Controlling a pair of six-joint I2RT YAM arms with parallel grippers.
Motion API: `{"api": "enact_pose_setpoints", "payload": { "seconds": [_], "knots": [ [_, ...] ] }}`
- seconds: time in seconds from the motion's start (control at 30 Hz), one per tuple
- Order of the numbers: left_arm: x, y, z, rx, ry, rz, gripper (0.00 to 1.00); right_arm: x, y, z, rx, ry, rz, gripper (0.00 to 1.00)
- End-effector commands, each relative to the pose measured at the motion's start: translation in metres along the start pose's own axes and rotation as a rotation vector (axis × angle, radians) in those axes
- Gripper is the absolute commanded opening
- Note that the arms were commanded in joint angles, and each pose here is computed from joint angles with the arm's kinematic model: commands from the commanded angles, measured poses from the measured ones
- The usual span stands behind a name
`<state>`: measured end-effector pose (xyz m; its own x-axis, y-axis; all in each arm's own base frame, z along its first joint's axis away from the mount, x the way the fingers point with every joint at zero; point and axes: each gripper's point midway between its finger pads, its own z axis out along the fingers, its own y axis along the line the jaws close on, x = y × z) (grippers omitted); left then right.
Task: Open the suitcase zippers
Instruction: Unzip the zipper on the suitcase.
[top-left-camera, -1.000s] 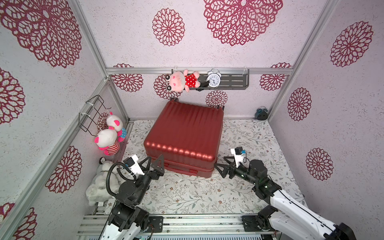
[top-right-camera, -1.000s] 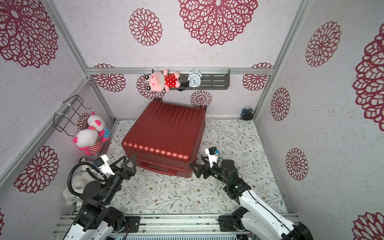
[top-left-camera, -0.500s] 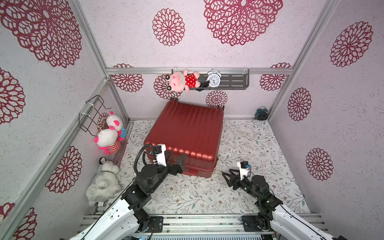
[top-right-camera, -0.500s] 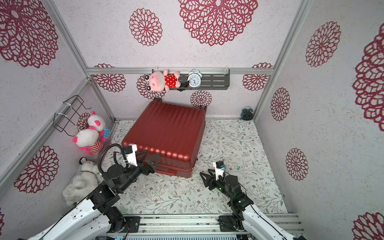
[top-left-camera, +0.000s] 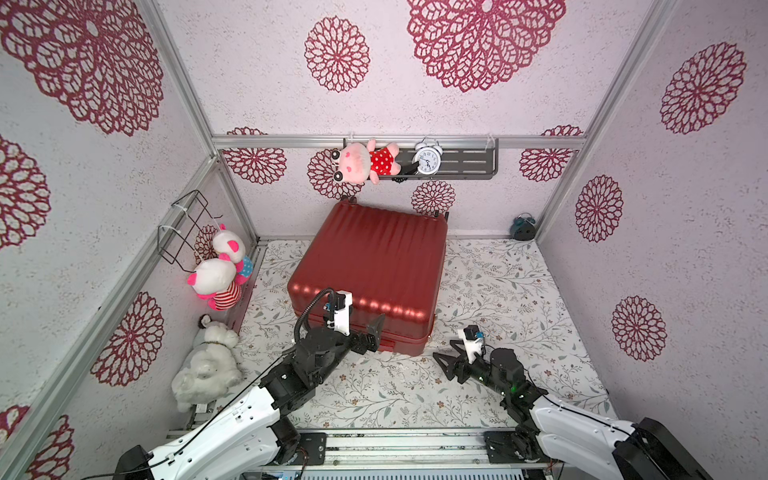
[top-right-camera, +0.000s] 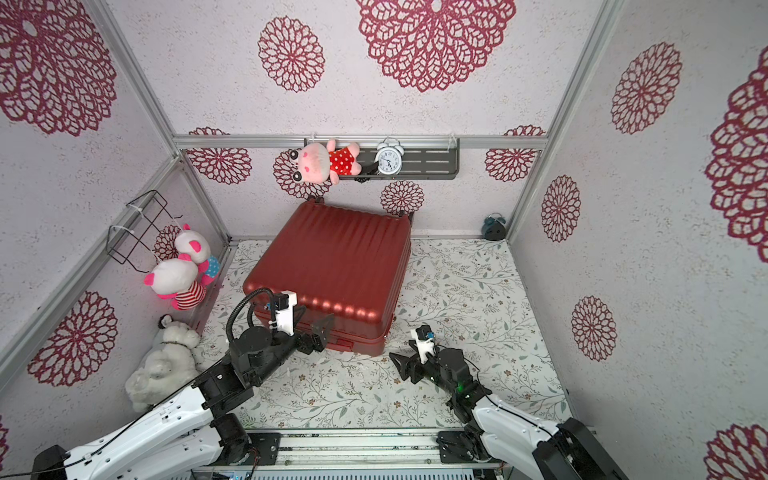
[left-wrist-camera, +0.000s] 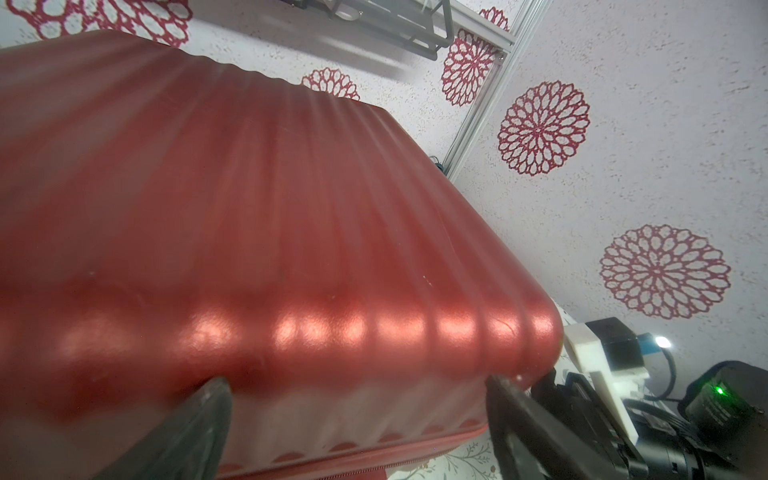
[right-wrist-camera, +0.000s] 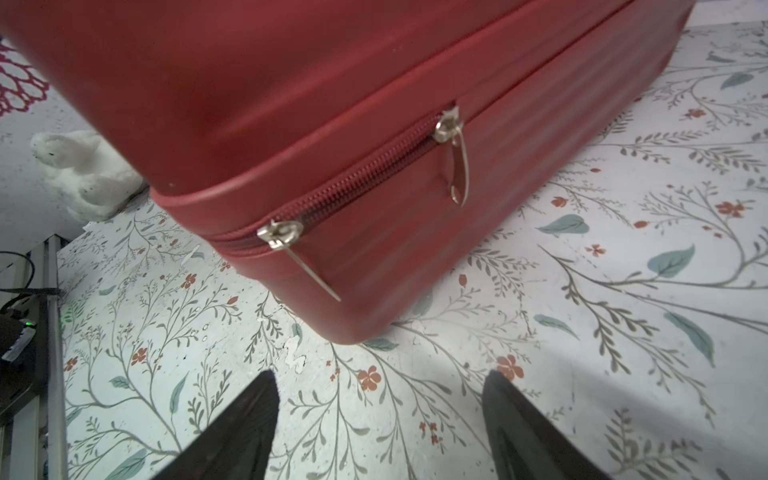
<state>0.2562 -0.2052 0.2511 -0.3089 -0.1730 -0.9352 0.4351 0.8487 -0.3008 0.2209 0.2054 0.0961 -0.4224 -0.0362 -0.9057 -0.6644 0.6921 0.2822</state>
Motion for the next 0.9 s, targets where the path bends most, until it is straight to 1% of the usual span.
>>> {"api": "enact_pose_setpoints", "payload": {
  "seconds": [0.0, 0.2, 0.27, 0.37, 0.43, 0.53, 0.6, 0.73, 0.87],
  "knots": [
    [-0.015, -0.005, 0.001, -0.001, -0.043, 0.009, 0.98, -0.025, 0.017, 0.010, -0.084, -0.058, -0.117, 0.80],
    [-0.012, -0.006, 0.005, 0.002, -0.029, 0.010, 0.98, -0.031, 0.029, 0.024, -0.175, -0.084, -0.147, 0.65],
    [-0.011, -0.007, 0.006, 0.007, -0.030, 0.006, 0.98, -0.033, 0.030, 0.029, -0.182, -0.094, -0.154, 0.59],
    [-0.010, -0.010, 0.008, 0.022, -0.022, 0.002, 0.98, -0.036, 0.030, 0.032, -0.191, -0.120, -0.156, 0.56],
    [-0.008, -0.011, 0.009, 0.020, -0.018, 0.006, 0.98, -0.039, 0.033, 0.032, -0.209, -0.141, -0.155, 0.52],
    [-0.007, -0.010, 0.010, 0.014, -0.013, 0.010, 0.98, -0.041, 0.035, 0.033, -0.224, -0.159, -0.151, 0.44],
    [-0.006, -0.011, 0.012, 0.018, -0.008, 0.010, 0.98, -0.042, 0.037, 0.033, -0.233, -0.166, -0.155, 0.37],
    [-0.005, -0.012, 0.013, 0.021, -0.005, 0.016, 0.98, -0.042, 0.038, 0.032, -0.241, -0.166, -0.160, 0.35],
    [-0.005, -0.013, 0.013, 0.020, -0.005, 0.018, 0.98, -0.039, 0.036, 0.032, -0.231, -0.158, -0.167, 0.34]
  ]
}}
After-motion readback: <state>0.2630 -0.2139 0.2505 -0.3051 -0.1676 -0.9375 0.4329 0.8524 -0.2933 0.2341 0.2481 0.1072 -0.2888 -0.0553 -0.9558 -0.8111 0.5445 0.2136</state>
